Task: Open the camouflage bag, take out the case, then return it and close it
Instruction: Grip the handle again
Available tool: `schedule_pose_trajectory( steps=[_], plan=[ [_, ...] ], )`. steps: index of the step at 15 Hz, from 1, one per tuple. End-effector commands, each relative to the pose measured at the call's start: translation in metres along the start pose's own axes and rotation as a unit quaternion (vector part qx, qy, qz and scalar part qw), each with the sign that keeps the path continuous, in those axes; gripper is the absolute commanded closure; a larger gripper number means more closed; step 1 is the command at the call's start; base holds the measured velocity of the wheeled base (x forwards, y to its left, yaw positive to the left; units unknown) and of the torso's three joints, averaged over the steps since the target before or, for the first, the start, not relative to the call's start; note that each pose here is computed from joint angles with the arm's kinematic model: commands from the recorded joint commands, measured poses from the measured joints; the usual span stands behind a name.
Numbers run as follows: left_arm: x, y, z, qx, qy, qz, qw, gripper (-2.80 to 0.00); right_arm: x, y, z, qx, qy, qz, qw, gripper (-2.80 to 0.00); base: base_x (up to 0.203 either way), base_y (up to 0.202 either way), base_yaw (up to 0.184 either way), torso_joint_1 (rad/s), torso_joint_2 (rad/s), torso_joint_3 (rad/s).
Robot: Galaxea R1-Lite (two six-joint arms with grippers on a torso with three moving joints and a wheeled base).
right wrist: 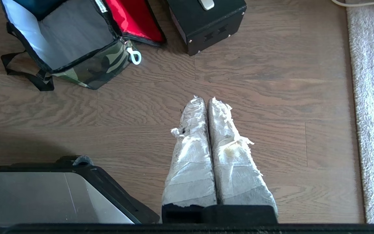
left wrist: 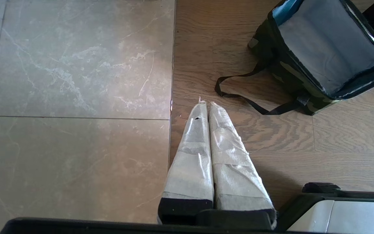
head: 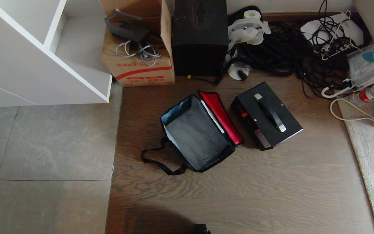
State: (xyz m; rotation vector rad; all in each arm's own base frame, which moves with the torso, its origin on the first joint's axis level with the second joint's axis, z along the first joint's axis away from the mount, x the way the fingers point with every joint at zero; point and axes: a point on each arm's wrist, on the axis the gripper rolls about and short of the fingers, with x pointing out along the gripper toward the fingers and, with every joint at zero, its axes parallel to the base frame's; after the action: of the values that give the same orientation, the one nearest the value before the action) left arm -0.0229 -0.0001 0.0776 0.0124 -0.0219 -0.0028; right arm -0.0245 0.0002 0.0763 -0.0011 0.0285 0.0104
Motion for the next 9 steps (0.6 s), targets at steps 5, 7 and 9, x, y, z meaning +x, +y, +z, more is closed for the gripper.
schedule_pose_trajectory(
  steps=[5,7,9],
  plan=[
    [0.0007,0.0000,-0.0025,0.000,0.005,0.000,1.0000,0.00,0.0001,0.0000,0.0000,0.000,0.001,0.000,1.000,0.00,0.000,0.000,0.000,0.000,0.00,0.000],
    [0.0007,0.0000,-0.0025,0.000,0.005,0.000,1.0000,0.00,0.0001,0.0000,0.0000,0.000,0.001,0.000,1.000,0.00,0.000,0.000,0.000,0.000,0.00,0.000],
    [0.0007,0.0000,-0.0025,0.000,0.005,0.000,1.0000,0.00,0.0001,0.0000,0.0000,0.000,0.001,0.000,1.000,0.00,0.000,0.000,0.000,0.000,0.00,0.000]
  ],
)
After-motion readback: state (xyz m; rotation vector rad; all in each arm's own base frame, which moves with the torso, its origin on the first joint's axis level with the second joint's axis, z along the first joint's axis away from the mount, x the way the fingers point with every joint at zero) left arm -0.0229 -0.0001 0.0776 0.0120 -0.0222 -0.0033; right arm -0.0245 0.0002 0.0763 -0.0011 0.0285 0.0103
